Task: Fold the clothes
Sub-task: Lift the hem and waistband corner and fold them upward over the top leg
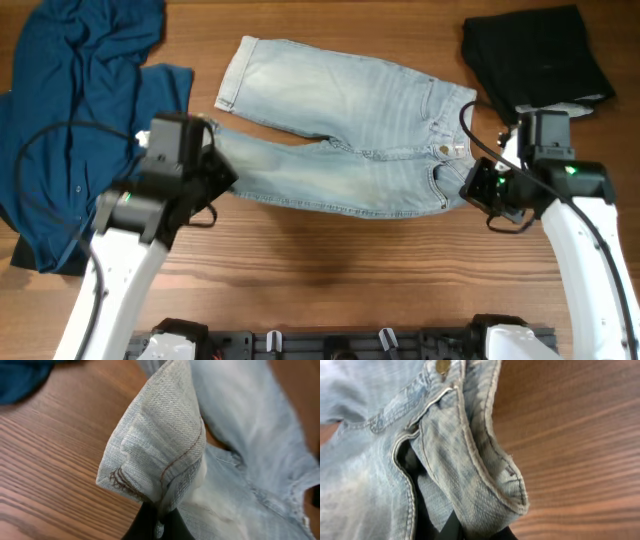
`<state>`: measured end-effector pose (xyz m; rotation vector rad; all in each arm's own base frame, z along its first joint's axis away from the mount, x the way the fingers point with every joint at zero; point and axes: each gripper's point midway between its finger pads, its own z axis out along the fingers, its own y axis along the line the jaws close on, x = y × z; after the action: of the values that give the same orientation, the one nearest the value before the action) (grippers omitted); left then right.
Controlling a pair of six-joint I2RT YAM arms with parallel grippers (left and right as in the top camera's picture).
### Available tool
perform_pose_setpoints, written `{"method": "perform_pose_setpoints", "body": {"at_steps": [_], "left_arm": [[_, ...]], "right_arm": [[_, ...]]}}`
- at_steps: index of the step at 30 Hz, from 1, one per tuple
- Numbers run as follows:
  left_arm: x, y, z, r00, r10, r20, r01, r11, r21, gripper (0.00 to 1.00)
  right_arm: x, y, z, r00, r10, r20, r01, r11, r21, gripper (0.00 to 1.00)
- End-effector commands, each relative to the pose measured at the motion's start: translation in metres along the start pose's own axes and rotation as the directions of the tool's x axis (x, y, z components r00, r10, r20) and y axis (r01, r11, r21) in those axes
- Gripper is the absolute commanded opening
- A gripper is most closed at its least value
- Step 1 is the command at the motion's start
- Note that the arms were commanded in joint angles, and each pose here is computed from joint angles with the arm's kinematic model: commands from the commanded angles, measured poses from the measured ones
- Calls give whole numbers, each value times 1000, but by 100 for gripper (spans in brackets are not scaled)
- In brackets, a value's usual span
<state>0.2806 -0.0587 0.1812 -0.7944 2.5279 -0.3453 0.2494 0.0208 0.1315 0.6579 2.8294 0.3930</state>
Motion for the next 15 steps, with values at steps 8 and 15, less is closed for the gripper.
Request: {"method": "perform_pose_setpoints", "body": {"at_steps": [8,15], "left_arm": [[-11,1,-57,986,44,160,-60,993,98,4],[-43,-27,-21,977,57,208,-81,991,107,4]], "right_arm": [[27,-1,-40,999,-27,34,28,999,-26,4],[-8,-4,-29,991,-7,136,5,1000,15,4]]}}
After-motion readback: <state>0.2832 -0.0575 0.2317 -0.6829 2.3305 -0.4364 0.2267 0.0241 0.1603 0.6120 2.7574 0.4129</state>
